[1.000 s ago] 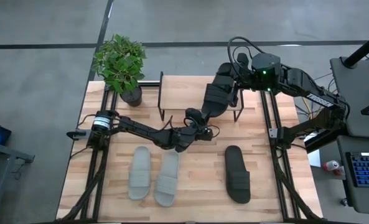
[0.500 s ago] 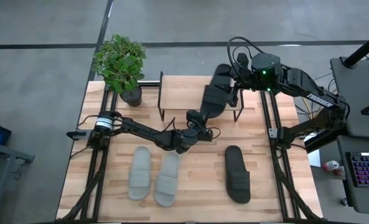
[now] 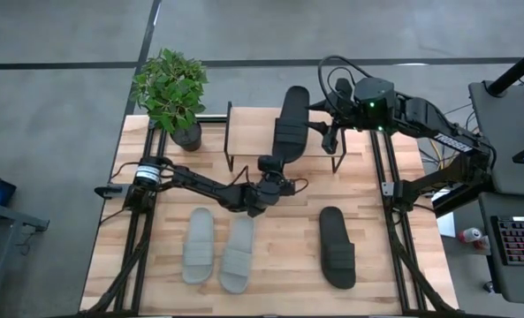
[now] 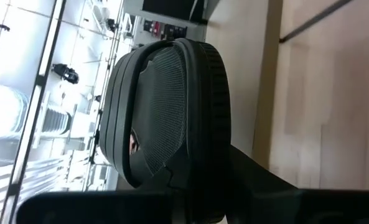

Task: Pick and place slides into the shelf
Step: Put the left black slide on the shelf

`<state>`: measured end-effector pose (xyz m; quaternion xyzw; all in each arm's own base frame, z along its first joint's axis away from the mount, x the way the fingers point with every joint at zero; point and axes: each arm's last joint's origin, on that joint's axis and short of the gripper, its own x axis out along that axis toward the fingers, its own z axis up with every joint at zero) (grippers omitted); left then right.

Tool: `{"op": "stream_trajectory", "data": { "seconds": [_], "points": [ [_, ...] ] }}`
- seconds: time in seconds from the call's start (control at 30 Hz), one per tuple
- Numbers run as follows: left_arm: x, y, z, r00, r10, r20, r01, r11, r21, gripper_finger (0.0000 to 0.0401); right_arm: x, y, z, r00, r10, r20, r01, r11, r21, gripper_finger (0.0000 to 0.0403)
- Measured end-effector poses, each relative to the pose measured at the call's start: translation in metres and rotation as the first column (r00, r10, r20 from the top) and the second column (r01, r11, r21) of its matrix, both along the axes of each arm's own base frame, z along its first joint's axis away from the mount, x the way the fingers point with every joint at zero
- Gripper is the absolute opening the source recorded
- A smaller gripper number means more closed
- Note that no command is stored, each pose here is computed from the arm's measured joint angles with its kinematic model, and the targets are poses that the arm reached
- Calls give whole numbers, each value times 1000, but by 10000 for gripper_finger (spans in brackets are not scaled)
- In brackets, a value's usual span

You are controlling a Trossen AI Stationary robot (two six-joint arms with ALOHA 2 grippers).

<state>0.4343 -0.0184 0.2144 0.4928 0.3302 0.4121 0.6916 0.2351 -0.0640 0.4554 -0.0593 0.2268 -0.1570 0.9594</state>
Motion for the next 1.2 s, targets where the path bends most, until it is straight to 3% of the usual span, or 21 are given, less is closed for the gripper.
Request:
{"op": "stream_trajectory", "data": {
  "seconds": [1.2],
  "points": [
    [-15,0,-25,986,130,-105,-127,991,33,28,1,0,-6,1000,-4,-28,5,1000,25,203]
  ]
}}
